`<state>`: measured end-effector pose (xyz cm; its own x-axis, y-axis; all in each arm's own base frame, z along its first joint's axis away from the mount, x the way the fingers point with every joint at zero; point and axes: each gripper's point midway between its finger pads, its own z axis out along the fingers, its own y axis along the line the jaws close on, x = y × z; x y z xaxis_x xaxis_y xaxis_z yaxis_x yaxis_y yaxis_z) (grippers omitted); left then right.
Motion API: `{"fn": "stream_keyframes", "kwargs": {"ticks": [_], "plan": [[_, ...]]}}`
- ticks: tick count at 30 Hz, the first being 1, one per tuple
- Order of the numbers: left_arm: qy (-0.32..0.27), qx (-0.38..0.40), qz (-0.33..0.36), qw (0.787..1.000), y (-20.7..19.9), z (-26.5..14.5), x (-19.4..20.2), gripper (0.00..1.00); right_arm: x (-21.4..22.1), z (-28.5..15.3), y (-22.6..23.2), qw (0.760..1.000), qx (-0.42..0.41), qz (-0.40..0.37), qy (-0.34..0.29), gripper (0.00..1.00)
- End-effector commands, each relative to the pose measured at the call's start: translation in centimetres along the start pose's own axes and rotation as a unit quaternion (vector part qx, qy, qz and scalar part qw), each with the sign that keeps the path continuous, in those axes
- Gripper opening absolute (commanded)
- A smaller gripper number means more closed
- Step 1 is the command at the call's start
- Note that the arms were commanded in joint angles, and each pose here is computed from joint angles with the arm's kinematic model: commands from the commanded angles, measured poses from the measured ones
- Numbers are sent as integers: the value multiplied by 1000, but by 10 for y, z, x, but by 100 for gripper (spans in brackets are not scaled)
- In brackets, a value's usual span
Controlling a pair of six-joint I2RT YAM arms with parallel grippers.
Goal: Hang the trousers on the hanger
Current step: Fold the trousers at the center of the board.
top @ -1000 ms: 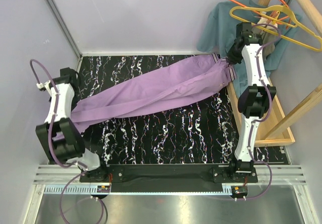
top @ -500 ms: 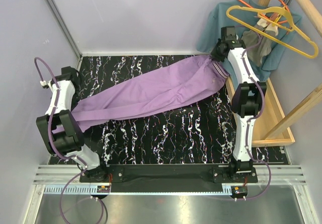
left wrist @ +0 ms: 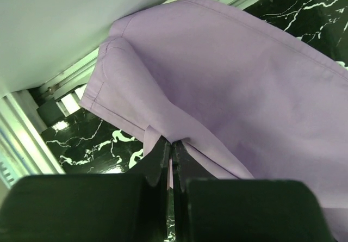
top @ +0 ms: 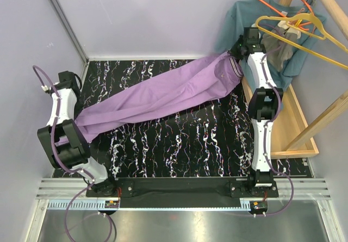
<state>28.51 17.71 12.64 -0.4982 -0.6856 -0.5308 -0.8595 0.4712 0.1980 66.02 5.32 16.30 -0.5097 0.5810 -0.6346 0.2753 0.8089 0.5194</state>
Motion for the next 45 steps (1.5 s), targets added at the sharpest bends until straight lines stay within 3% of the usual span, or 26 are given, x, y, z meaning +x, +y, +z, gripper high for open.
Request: {"fn": "stream_keyframes", "kwargs": {"ticks": [1,7,12,19,22,23,24,26,27,31,36,38,41,43,45], "plan": [[-39,45,-12,998,-2,-17,-16,0,-61,-10,1,996,-41,16,-73,0],[-54,34,-45,997,19,-20,-18,0,-91,-18,-2,991,-68,48,-108,0],[-44,36,-39,998,3,-9,-41,0,-93,10,5,983,-107,90,-119,3],[1,20,3,1000,-14,19,-40,0,-94,33,3,973,-129,128,-140,7],[9,16,4,1000,-18,27,-39,8,-84,50,-2,972,-140,135,-135,16],[13,14,6,1000,-19,28,-38,14,-83,52,0,971,-145,135,-133,25],[11,15,5,1000,-21,27,-41,29,-85,49,4,970,-150,135,-133,34],[16,13,4,1000,-20,26,-42,44,-79,48,9,972,-150,130,-124,52],[17,12,1,1000,-19,22,-43,57,-72,49,9,975,-146,126,-113,64],[21,25,-4,999,-21,7,-40,70,-54,34,16,985,-125,91,-74,77],[1,42,24,999,-27,-27,-26,73,-30,3,5,994,-73,77,-12,75],[-4,58,32,998,-34,-40,-17,73,-21,-9,16,994,-88,71,9,64],[-29,74,35,996,-37,-65,-15,73,7,-15,17,994,-74,63,44,54],[-44,89,40,994,-42,-80,-12,73,28,-17,28,995,-66,35,60,54],[-43,86,42,994,-40,-86,-8,74,22,-27,30,998,-49,10,48,58]]}}
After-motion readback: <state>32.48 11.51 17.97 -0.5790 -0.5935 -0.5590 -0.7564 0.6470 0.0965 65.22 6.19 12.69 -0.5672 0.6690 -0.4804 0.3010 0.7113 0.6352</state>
